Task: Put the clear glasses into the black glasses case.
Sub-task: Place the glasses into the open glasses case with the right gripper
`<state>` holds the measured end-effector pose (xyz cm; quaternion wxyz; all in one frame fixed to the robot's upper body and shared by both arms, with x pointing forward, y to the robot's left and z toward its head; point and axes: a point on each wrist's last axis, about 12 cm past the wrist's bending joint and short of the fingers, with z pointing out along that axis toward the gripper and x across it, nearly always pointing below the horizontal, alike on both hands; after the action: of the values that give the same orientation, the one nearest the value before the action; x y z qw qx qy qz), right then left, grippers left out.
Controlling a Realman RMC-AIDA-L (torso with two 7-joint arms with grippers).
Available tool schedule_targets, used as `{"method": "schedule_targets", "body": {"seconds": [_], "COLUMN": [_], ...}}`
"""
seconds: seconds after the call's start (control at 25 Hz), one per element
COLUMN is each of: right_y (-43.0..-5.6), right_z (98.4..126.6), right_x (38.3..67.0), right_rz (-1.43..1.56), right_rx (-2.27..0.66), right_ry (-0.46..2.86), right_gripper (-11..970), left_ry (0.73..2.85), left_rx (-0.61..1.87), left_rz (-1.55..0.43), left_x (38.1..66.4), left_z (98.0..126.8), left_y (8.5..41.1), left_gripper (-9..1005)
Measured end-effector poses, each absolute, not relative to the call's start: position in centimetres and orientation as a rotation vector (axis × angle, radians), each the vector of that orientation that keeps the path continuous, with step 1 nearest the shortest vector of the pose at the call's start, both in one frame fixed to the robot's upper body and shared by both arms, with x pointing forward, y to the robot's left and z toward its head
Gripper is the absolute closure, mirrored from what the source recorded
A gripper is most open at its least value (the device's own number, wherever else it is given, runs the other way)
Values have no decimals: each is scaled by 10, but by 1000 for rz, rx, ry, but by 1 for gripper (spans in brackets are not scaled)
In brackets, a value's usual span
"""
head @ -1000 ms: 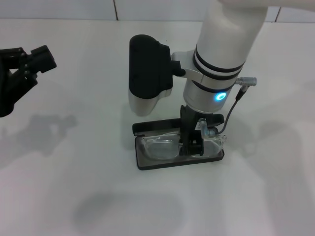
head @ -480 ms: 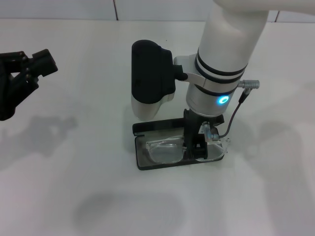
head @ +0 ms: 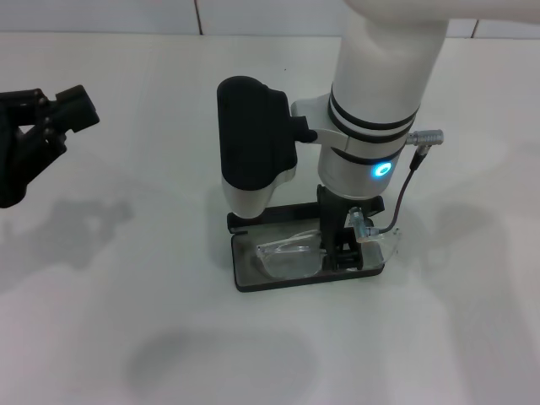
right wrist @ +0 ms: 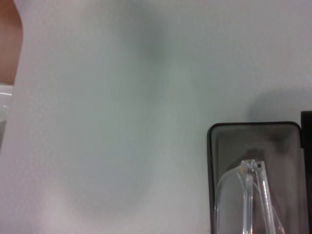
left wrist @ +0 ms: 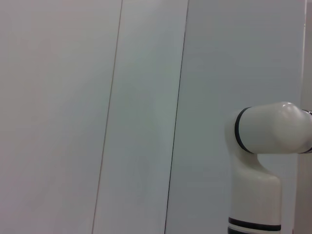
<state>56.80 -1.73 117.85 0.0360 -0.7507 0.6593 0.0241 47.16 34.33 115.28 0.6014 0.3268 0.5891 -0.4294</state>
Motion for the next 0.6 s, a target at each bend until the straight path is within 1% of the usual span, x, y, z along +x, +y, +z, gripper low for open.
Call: {"method": "schedule_targets", "body": {"seconds": [0.6], "right_y": [-15], "right_z": [1176], "right_x": [570], "right_rz": [37], "right_rx": [-2309], "right_ry": [1974], "right_gripper": [833], "left_ry": [1353], "left_rx": [750], "left_rz": [-1003], "left_x": [470], "left_z": [1149], "left_y": [345], "left_gripper": [919]}}
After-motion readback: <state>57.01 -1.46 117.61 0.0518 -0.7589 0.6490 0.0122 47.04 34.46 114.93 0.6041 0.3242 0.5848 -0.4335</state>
